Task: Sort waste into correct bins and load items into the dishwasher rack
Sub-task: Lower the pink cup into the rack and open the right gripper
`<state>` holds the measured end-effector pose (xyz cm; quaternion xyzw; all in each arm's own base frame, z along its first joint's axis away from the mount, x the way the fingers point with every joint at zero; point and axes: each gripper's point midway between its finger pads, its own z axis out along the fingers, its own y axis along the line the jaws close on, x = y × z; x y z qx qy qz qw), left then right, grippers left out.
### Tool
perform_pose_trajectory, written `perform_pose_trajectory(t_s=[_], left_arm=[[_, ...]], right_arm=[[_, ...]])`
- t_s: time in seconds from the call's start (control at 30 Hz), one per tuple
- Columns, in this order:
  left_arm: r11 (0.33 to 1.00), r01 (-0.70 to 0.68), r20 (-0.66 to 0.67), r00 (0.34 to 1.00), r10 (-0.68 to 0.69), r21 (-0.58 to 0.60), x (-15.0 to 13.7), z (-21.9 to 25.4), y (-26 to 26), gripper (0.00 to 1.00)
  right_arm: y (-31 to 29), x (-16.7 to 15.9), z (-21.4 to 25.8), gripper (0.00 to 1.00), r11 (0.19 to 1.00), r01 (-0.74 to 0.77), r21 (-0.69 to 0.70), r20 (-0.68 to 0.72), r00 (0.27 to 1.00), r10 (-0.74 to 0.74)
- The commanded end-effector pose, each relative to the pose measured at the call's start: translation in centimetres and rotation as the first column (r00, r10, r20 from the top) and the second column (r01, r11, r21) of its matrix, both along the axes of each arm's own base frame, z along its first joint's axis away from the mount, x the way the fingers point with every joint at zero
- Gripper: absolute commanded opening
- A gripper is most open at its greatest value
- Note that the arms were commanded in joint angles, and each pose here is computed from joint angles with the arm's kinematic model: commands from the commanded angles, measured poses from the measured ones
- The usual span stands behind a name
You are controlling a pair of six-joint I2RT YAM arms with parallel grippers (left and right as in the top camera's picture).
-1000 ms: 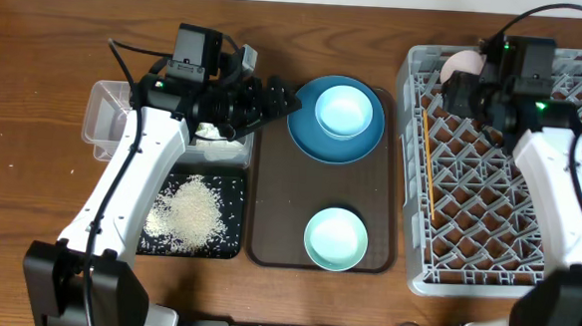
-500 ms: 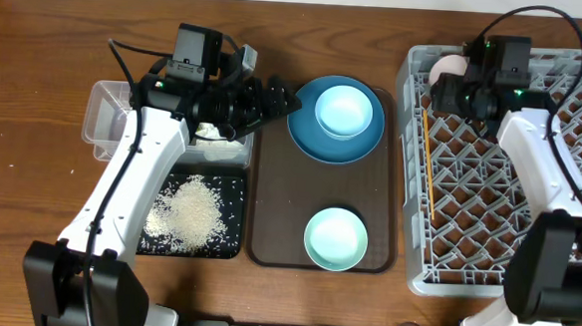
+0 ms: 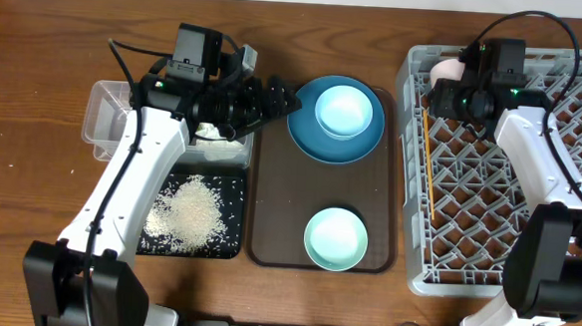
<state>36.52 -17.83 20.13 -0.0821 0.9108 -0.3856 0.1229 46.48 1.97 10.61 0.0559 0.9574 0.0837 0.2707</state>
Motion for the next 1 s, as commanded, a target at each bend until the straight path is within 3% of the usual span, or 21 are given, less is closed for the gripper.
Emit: perform_pose_trajectory(t_s=[0.0,0.4,0.97], left_arm=[[1.000,-0.004,0.021,1.000,0.004,0.009,0.1,0.5,0.2,0.94],[1.000,-0.004,0.021,1.000,0.004,0.009,0.1,0.5,0.2,0.94],[1.000,-0.004,0.021,1.000,0.004,0.009,0.1,0.5,0.2,0.94]], right_arm=[[-0.3,0.2,0.9,0.45,1.000,-0.007,-0.005,0.020,1.000,0.007],[-0.4,-1.8,6.0,0.45,1.000,-0.002,-0.011,0.084,0.996,0.003],[-0.3,-3.7,3.3,0.45,1.000,0.021,0.005,-0.049,0.999,-0.020]])
